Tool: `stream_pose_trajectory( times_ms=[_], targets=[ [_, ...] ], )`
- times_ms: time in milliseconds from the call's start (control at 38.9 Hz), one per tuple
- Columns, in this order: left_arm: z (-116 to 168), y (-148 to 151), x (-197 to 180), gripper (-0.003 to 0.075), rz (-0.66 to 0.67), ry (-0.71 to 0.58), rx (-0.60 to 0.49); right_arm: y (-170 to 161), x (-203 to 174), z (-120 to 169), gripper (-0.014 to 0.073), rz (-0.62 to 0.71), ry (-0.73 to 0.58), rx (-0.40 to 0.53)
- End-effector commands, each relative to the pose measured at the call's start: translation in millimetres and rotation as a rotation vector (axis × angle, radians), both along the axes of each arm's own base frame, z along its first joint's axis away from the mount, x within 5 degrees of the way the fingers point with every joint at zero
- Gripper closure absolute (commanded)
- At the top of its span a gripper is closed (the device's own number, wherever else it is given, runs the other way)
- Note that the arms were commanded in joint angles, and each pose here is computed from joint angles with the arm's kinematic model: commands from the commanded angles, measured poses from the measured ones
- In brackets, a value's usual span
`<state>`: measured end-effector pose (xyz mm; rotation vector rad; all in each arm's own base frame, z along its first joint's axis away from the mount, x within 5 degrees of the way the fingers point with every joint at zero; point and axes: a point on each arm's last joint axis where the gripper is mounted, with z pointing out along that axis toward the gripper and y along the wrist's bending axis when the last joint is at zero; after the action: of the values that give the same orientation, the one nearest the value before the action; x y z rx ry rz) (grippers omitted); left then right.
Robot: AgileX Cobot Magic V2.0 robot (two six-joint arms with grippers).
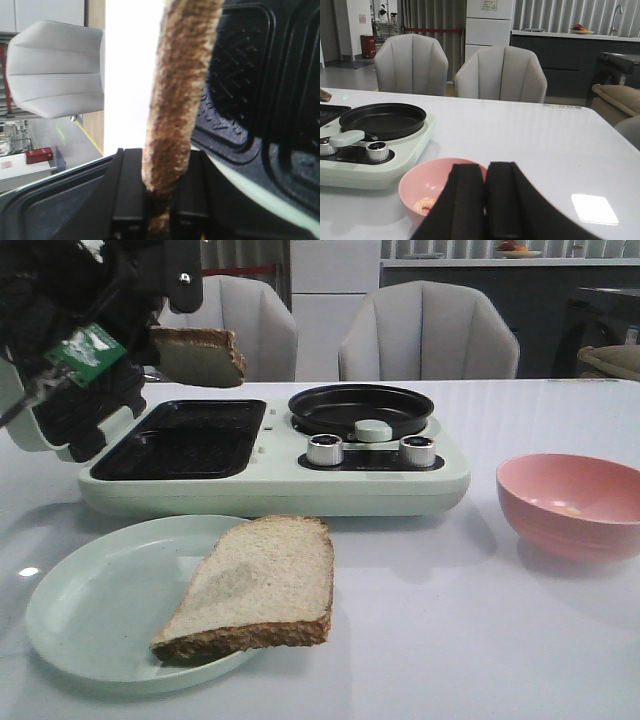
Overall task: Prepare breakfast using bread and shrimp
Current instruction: 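Lift the bread slice and lower it into the sandwich maker tray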
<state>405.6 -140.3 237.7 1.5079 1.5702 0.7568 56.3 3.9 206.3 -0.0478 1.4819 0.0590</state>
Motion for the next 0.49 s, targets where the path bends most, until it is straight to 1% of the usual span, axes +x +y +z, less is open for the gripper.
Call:
stream_pose_trajectory(
  times_ms=[0,180,282,334,462],
  targets=[
    [21,-2,8,0.0606,0.007,-0.062,-0.031,0,-4,14,0.0448,-0.002,-0.123,-0.006],
    [-1,-9,15,0.0602,-0.014,-0.007,-0.061,0,-4,14,0.0448,-0.002,-0.123,-0.006],
    [-8,-8,17,0.0561,0.011,0.012,-0.064,0,-4,14,0.0448,-0.002,-0.123,-0.006],
    [-9,-7,17,0.0519,0.024,0.017,-0.066,0,-4,14,0.0448,-0.002,-0.123,-0.006],
    [-11,-7,17,0.0360,0.032,0.023,-0.068,0,-4,14,0.0448,-0.002,-0.123,-0.006]
  ],
)
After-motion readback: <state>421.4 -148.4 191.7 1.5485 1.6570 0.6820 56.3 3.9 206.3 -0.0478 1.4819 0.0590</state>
